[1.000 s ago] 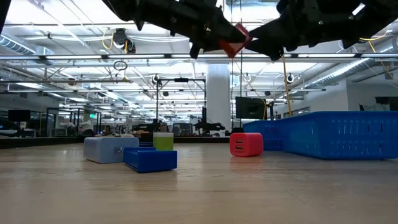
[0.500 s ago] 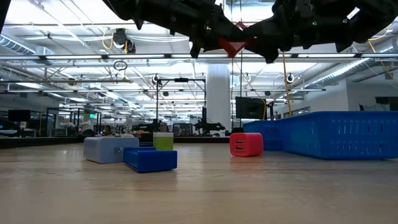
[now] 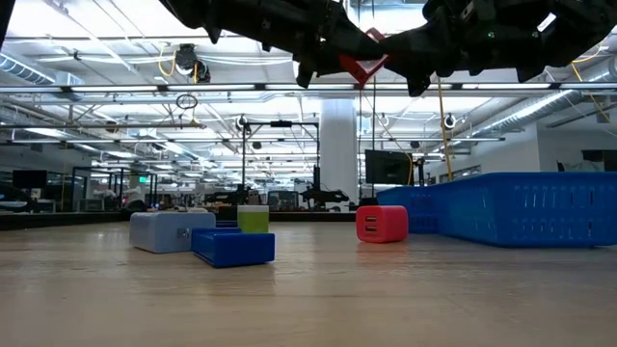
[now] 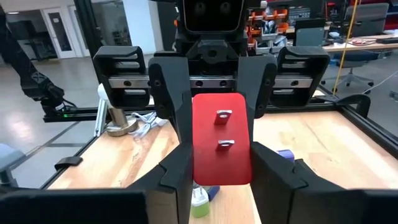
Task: Pick & Place Office items
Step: Put the red charger adapter into the top blue bin
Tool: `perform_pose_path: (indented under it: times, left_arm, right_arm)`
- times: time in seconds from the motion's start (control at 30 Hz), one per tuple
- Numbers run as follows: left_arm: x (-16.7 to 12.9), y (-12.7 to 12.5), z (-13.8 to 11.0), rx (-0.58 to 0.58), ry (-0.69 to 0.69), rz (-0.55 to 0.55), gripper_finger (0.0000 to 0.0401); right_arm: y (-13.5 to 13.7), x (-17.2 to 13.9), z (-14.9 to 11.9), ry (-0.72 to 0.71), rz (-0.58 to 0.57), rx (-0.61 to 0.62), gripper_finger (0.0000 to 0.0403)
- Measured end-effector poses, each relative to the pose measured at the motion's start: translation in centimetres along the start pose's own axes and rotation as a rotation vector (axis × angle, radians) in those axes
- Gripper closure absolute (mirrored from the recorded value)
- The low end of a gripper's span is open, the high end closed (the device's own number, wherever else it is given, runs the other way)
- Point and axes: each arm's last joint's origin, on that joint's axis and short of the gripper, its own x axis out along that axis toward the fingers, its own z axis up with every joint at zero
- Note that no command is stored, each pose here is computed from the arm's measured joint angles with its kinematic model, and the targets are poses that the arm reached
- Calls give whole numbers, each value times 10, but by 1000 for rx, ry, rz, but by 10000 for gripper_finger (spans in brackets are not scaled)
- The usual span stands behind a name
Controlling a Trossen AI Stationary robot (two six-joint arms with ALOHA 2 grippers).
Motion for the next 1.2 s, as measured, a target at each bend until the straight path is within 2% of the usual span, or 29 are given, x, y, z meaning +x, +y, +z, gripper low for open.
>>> perform_pose_path:
  times: [0.07,0.1,0.27,0.37,0.57,0.73,0.87,0.93,1.07,1.2]
  left_arm:
    - [0,-2,-1,-21,9,-3,282]
    - [0,-4,-2,-33,13,-6,266]
    - [-1,-17,-5,-84,43,-20,147]
    - [-1,-26,-9,-110,63,-51,93]
    - [-3,-33,-9,-123,81,-71,26]
    - [-3,-31,-10,-119,90,-44,4]
    - [-4,-31,-14,-116,128,-41,5]
    - [-10,-30,-12,-75,161,-57,8]
    - [-28,-30,4,-17,139,-43,10]
    - [-45,-30,22,36,75,-13,11]
  right_arm:
    - [0,0,0,3,4,1,290]
    - [0,0,-1,5,5,2,290]
    - [0,0,-1,14,-1,-19,290]
    - [0,0,-1,14,-11,-14,290]
    - [0,0,-1,21,-19,-12,290]
    - [1,0,-2,25,-22,-11,290]
    - [1,0,-3,29,-21,-19,290]
    - [1,0,-3,32,-22,-19,290]
    - [1,0,-1,20,-39,-30,290]
    - [0,-4,0,42,-123,-27,290]
